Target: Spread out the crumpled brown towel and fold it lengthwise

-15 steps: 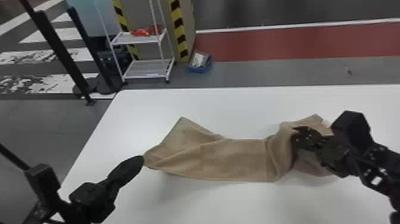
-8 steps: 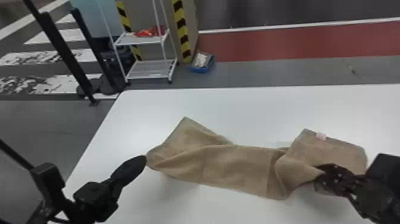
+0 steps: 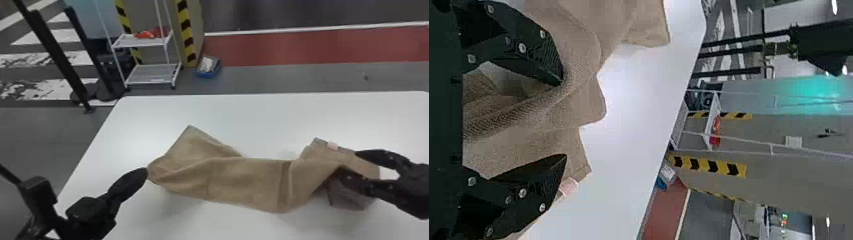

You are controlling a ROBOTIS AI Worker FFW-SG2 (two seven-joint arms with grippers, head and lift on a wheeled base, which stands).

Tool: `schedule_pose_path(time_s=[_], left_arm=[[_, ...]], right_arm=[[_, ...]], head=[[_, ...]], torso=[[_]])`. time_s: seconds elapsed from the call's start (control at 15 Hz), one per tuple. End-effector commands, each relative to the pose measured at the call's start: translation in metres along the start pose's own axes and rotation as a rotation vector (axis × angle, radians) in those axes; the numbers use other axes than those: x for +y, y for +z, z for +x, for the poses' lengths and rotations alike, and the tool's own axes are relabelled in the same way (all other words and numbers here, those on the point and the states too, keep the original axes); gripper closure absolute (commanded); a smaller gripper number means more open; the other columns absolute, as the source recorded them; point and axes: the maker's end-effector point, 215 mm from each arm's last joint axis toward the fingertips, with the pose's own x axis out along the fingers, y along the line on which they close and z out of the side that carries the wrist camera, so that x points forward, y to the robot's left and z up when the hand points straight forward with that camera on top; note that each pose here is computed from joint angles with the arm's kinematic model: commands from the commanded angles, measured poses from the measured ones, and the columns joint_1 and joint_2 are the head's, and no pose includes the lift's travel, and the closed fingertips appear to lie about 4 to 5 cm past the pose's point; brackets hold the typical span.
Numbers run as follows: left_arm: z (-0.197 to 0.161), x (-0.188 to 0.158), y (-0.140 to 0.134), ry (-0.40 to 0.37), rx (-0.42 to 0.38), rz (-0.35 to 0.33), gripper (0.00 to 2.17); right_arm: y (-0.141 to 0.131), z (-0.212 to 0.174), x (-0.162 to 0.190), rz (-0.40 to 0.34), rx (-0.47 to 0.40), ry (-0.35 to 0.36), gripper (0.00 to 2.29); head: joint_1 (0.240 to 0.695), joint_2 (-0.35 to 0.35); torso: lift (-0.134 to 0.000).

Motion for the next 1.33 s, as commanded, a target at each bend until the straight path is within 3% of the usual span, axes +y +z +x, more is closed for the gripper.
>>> schedule_pose_path(time_s=[0.0, 0.2, 0.27, 0.4, 0.47, 0.73, 0.8, 1.0, 1.13, 1.27], left_arm=[[0.0, 0.0, -0.004, -0.003, 0.006, -0.008, 1.38], [-0.001, 0.0, -0.006, -0.005, 0.009, -0.008, 1.38], [-0.001, 0.0, -0.006, -0.008, 0.01, -0.008, 1.38], [-0.003, -0.001, -0.008, -0.014, 0.014, -0.01, 1.38], [-0.003, -0.003, -0.008, -0.021, 0.013, -0.011, 1.38], [-0.005, 0.001, -0.008, -0.016, 0.011, -0.011, 1.38], [-0.005, 0.001, -0.008, -0.016, 0.011, -0.012, 1.38], [-0.005, 0.001, -0.009, -0.014, 0.013, -0.012, 1.38], [-0.004, 0.002, -0.008, -0.013, 0.013, -0.01, 1.38], [-0.004, 0.001, -0.009, -0.014, 0.014, -0.009, 1.38]], right_arm=[[0.012, 0.017, -0.012, 0.094, -0.014, -0.006, 0.11], [0.017, 0.052, -0.022, 0.003, 0.054, -0.042, 0.1], [0.024, 0.061, -0.015, -0.017, 0.041, 0.0, 0.1], [0.044, 0.063, 0.014, 0.046, -0.047, 0.181, 0.1], [0.048, 0.058, 0.016, 0.091, -0.082, 0.221, 0.1], [0.05, 0.042, 0.002, 0.23, -0.165, 0.274, 0.1], [0.041, 0.04, 0.002, 0.255, -0.136, 0.296, 0.1], [0.017, 0.028, 0.021, 0.237, -0.062, 0.404, 0.11], [0.015, 0.032, 0.011, 0.245, -0.067, 0.349, 0.12], [0.013, 0.041, -0.02, 0.256, -0.062, 0.21, 0.13]], head=[[0.695, 0.137], [0.695, 0.13], [0.695, 0.132], [0.695, 0.157], [0.695, 0.173], [0.695, 0.197], [0.695, 0.193], [0.695, 0.182], [0.695, 0.188], [0.695, 0.172]], torso=[[-0.124], [-0.124], [-0.124], [-0.124], [-0.124], [-0.124], [-0.124], [-0.124], [-0.124], [-0.124]])
